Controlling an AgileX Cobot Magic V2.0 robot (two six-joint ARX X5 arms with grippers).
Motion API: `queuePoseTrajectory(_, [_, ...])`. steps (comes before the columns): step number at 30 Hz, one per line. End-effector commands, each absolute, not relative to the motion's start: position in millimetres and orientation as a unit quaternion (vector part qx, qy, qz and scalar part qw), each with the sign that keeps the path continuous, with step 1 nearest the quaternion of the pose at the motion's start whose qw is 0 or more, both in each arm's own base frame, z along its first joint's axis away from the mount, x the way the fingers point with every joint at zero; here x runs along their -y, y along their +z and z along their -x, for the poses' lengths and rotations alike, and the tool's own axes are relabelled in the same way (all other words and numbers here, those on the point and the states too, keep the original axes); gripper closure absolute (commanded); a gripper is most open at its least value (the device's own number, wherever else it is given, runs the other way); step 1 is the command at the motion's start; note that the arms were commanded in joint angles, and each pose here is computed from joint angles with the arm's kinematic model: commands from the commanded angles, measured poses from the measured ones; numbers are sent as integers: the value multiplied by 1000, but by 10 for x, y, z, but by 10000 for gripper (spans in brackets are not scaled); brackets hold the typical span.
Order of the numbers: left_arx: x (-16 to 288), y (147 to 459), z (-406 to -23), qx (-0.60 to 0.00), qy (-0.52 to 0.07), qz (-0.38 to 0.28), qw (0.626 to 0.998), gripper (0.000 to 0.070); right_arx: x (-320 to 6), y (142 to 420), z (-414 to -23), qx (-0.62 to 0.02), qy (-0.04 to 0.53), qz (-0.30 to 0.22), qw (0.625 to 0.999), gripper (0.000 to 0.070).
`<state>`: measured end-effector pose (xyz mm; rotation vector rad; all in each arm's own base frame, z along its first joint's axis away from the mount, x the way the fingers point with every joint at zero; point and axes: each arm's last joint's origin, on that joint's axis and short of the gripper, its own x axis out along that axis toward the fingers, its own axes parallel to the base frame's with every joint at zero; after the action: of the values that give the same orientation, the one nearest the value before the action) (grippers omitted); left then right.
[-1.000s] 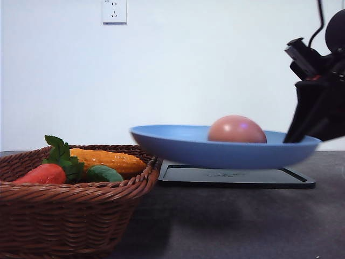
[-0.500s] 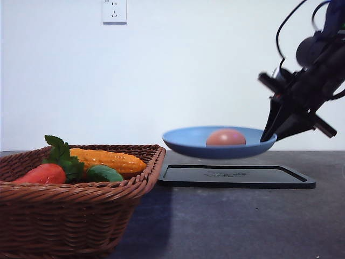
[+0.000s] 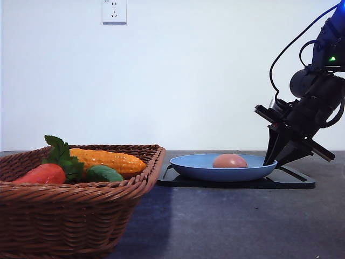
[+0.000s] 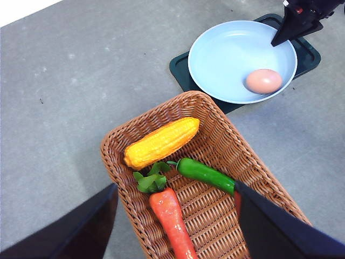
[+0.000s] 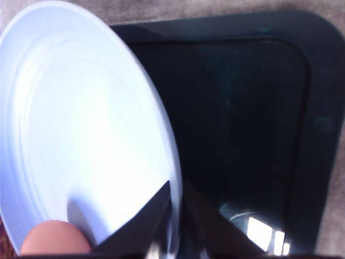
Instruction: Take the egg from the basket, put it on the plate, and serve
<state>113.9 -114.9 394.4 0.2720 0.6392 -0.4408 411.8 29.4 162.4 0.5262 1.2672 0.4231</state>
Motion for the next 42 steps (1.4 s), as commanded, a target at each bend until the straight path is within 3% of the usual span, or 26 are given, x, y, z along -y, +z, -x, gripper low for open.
queuePoseTrajectory(1, [1167,3994,-1146,-300,-215,-124,921,281,-283,1599,-4184,-576,196,-234,758,513])
queuePoseTrajectory(4, [1168,3994,-1146,-300,-215,-125,921,281,-273,1608,-4191,-573,196,-234,760,419])
queuePoseTrajectory(9, [1190,3980,-1165,-304,-214,-128,919,281,-219,1694,-4188,-562,195,-236,769,415])
queuePoseTrajectory(15, [1258,3922,-1261,-318,-206,-139,915,316,-106,2061,-4073,-538,192,-235,787,435])
queuePoseTrajectory(18, [1304,3880,-1347,-327,-197,-143,913,402,-71,2320,-3960,-521,196,-228,799,502])
queuePoseTrajectory(23, [1375,3816,-1515,-330,-187,-161,911,643,-96,2769,-3698,-492,220,-193,820,677])
queuePoseTrajectory(25, [1397,3801,-1587,-325,-184,-167,912,700,-153,2933,-3559,-486,225,-166,828,700])
queuePoseTrajectory(35, [1173,3780,-1869,-308,-124,-160,929,700,-624,3518,-2846,-454,218,-36,863,700])
queuePoseTrajectory(42, [903,3618,-1817,-281,-119,-117,945,700,-880,3575,-2298,-371,231,28,899,700])
